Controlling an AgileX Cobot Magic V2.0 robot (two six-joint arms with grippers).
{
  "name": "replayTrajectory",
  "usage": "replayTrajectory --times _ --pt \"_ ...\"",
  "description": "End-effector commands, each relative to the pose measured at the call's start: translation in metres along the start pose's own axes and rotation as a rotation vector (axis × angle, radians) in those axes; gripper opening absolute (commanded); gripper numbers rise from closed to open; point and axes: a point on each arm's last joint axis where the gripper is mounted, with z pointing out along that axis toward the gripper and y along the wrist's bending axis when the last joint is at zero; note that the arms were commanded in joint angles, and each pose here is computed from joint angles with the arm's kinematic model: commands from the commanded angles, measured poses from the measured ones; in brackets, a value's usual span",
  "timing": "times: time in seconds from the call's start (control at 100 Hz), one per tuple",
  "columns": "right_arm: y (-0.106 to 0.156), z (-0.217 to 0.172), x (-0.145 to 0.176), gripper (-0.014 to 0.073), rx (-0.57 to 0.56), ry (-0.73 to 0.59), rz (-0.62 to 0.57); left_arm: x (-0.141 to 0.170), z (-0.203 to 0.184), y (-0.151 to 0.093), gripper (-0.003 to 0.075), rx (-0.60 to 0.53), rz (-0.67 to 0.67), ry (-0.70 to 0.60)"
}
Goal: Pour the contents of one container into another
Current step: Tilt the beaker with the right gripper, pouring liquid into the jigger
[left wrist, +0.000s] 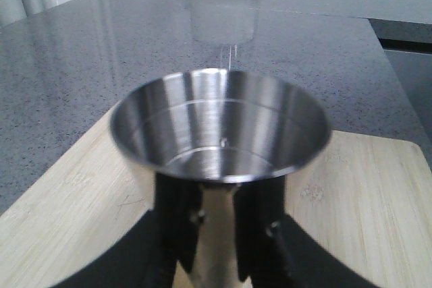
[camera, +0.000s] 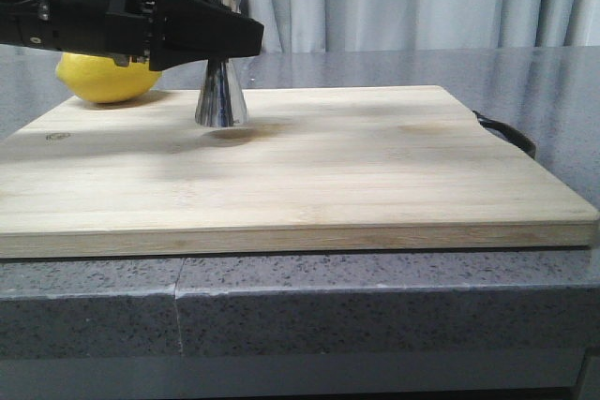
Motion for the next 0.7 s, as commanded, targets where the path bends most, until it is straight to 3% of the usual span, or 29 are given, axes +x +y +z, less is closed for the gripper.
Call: replayTrajectory --times 0.0,0.69 --pt "-0.0202 -0.0176 -0.0189 0.0286 0.095 -0.119 -0.054 -0.0320 -0.0016 -0.0076 0.0187 0.057 0.039 -0.161" --pt "-0.0237 -0.0181 -0.0201 0.0286 0.147 -0.119 -0.240 -0.0392 -0.0010 -0.0046 0.0187 0.056 0.065 -0.172"
